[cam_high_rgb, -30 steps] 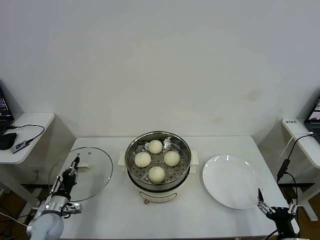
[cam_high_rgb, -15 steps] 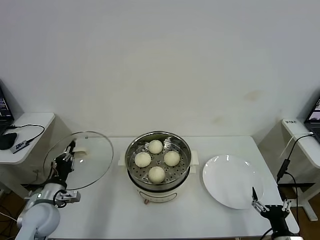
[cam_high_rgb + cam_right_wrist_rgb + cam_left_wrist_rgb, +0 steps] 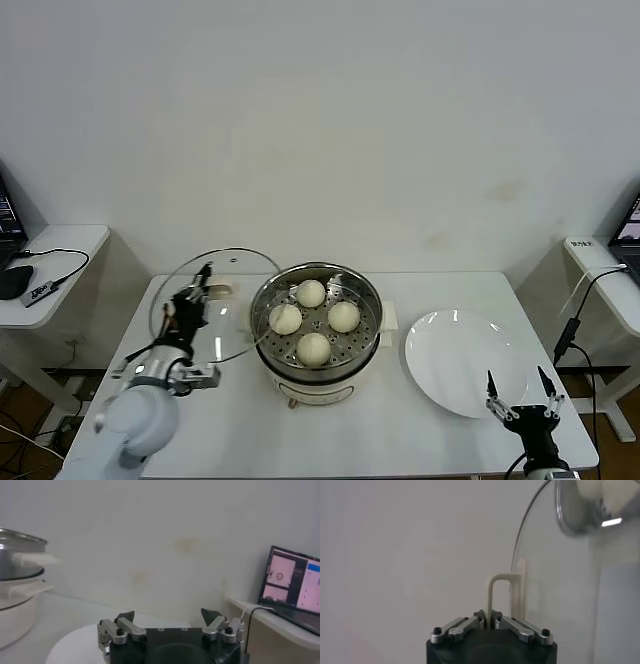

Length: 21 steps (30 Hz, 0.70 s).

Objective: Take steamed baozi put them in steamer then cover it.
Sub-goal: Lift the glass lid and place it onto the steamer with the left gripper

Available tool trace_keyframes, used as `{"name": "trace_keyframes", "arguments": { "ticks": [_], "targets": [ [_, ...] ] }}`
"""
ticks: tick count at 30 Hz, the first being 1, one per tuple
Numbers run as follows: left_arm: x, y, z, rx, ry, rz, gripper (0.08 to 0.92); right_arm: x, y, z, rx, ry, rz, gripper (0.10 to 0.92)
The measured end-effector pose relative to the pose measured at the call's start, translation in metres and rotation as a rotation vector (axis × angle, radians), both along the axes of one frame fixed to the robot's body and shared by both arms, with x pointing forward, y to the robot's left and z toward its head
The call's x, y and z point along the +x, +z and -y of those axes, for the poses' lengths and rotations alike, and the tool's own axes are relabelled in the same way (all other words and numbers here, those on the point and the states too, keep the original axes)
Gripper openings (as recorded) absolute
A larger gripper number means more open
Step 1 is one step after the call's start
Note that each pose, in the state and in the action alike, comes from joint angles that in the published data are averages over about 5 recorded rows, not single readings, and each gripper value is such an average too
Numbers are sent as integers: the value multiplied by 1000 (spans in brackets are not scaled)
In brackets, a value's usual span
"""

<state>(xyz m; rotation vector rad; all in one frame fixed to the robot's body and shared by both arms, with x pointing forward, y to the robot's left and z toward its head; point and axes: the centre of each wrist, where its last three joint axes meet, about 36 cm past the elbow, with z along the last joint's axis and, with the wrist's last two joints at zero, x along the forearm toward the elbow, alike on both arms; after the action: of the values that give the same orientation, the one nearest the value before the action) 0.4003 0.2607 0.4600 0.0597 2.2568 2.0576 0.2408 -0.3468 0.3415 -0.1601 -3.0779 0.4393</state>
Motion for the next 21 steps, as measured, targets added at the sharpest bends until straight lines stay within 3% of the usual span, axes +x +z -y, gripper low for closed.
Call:
{"name": "trace_keyframes", "arguments": {
  "ticks": [12, 21],
  "targets": [
    [30, 0, 81, 22, -41, -32, 147, 3, -10, -8, -36, 17, -7, 823],
    [38, -3, 131, 41, -68, -65, 147, 5, -16, -11, -45, 26, -19, 823]
  ]
}}
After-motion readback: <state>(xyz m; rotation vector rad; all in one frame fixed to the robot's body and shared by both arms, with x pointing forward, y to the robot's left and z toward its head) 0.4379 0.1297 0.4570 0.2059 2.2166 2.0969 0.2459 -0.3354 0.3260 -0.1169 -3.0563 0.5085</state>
